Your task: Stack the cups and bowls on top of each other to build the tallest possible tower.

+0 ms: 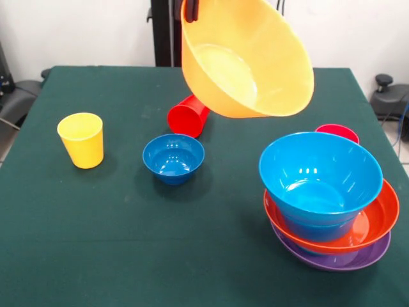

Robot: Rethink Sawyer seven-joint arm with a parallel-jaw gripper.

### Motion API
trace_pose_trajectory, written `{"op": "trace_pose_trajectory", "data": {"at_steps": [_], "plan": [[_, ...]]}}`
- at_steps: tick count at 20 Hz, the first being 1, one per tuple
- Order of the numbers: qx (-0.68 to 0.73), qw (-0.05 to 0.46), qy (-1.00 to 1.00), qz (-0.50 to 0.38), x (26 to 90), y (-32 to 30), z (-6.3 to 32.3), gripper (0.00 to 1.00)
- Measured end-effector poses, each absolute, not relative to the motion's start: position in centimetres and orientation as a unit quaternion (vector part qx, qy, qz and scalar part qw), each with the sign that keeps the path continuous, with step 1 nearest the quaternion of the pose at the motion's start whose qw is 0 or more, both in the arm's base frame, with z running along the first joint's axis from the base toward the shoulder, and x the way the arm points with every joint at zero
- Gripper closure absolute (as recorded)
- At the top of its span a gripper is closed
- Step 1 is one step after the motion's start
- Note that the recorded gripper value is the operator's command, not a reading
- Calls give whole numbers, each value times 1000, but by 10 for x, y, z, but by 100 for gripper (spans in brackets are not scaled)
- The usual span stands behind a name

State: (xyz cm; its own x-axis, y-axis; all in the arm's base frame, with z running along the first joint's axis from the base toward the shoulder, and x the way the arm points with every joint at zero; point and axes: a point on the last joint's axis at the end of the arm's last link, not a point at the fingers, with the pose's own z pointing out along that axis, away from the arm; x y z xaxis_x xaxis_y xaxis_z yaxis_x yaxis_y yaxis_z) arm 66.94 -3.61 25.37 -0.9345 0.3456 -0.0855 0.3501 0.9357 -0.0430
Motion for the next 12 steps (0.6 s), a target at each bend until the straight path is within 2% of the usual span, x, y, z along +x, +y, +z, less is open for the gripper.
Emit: {"op": "trace_pose_trajectory", "data": {"at_steps": [12], "plan": [[219, 40, 975, -16, 672, -1, 256, 100]]}}
